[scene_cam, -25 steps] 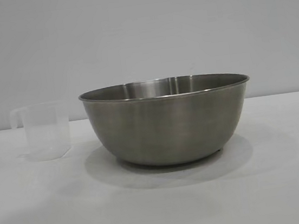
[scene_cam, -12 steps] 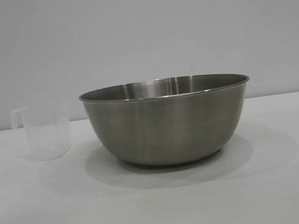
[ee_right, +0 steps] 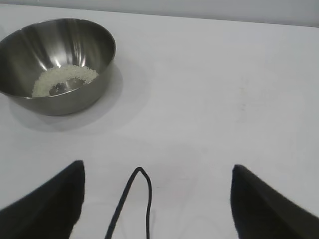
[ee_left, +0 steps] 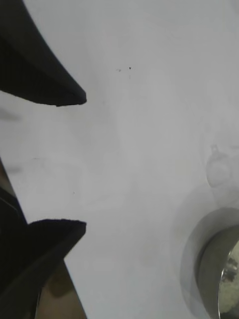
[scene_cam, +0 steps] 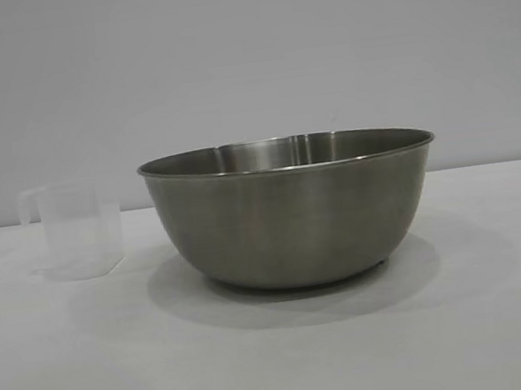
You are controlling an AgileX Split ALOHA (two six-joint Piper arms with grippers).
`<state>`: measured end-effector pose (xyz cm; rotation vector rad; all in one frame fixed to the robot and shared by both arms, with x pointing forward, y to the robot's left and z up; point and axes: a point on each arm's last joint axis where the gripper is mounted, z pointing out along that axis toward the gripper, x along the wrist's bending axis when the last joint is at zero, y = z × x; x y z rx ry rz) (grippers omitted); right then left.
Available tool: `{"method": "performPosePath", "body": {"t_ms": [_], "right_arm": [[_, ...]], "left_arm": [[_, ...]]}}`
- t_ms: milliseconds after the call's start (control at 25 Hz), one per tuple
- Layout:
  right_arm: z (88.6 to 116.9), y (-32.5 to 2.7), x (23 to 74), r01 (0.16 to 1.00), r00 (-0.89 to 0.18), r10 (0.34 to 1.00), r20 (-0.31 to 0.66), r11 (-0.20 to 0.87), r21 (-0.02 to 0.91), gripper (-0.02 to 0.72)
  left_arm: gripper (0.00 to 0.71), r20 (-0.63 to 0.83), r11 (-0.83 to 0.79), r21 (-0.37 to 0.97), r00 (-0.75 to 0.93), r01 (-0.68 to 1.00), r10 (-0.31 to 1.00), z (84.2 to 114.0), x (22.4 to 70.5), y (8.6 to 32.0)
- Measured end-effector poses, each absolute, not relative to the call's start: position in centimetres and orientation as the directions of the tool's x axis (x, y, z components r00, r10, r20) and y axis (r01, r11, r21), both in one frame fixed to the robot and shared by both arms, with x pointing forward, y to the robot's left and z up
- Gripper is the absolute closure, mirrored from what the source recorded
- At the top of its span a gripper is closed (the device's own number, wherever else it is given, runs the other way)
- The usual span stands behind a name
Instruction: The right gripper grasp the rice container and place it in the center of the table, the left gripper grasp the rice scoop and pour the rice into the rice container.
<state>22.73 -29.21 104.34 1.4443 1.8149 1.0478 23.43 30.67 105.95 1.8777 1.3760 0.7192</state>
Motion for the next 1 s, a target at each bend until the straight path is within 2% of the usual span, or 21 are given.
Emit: {"method": "performPosePath", "body": {"t_ms": [240,1000], "right_arm": [[104.3,-29.2,22.7,0.508,-0.239,0.971,0.026,0.102,0.855,0.189],[104.3,-29.2,22.7,0.508,-0.239,0.971,0.026,0.102,0.855,0.189]], "left_arm": [[0.284,0.024,-0.193,0.805,0.294,0.561,0.956,104.4,24.3,30.3],[0.284,0.017,-0.187,0.813,0.299,0.551,0.954,104.3,24.4,30.1]]}}
